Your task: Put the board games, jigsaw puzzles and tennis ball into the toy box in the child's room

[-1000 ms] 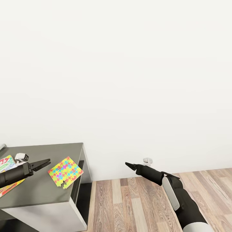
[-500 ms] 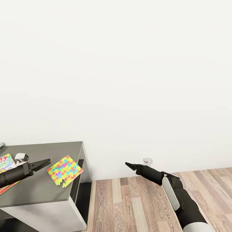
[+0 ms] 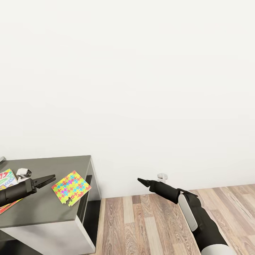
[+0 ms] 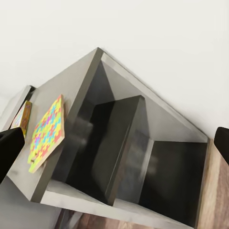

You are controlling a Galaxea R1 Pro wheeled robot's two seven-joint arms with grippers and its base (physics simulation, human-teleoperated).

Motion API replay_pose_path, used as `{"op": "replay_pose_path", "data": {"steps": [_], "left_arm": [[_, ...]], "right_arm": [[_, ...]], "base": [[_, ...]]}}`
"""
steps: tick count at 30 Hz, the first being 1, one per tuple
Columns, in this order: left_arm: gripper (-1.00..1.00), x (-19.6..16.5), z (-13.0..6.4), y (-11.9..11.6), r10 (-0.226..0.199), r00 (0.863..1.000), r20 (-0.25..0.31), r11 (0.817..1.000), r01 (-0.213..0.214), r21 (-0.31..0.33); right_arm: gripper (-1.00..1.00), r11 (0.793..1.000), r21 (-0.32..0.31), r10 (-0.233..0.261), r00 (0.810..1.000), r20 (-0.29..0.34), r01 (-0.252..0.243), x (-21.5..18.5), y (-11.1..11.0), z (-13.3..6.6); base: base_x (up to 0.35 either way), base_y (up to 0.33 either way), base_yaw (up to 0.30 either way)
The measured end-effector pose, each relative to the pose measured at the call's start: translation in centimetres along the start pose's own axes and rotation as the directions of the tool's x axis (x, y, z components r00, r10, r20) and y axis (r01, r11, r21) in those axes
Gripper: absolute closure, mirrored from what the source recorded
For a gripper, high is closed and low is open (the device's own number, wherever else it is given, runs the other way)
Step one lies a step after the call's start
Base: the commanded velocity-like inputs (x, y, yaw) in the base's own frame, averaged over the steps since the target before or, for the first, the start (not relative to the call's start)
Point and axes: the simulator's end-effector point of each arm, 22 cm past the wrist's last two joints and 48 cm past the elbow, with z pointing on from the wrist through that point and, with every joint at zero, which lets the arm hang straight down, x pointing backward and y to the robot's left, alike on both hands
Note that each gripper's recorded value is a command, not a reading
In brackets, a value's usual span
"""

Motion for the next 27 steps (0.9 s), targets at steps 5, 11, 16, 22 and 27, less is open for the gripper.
{"op": "replay_pose_path", "data": {"steps": [5, 11, 16, 22, 27], "left_arm": [[-1.0, -0.1, -0.1, -0.2, 0.003, 1.0, 0.002, 1.0, -0.003, 0.002], [-1.0, -0.3, -0.2, -0.5, 0.01, 1.0, 0.006, 1.0, -0.01, 0.005], [-1.0, -0.4, -0.3, -0.9, 0.017, 1.0, 0.01, 1.0, -0.017, 0.009], [-1.0, -0.6, -0.4, -1.3, 0.025, 1.0, 0.014, 1.0, -0.025, 0.013], [-1.0, -0.8, -0.6, -1.6, 0.031, 0.999, 0.018, 0.999, -0.032, 0.016]], "right_arm": [[-1.0, 1.0, -0.004, -0.005, 1.0, 0.002, 0.005, -0.1, 0.2, 0.0], [-1.0, 0.999, -0.025, -0.035, 0.999, 0.027, 0.035, -0.6, 1.5, 0.4], [-1.0, 0.998, -0.042, -0.055, 0.998, 0.025, 0.056, -0.4, 2.5, 0.9], [-1.0, 0.997, -0.048, -0.067, 0.997, 0.03, 0.068, -0.7, 3.1, 0.8], [-1.0, 0.996, -0.051, -0.073, 0.997, 0.035, 0.075, -0.9, 3.5, 0.7]], "base": [[0.0, 0.0, 0.0], [0.0, 0.0, 0.0], [0.0, 0.0, 0.0], [0.0, 0.0, 0.0], [0.0, 0.0, 0.0]]}}
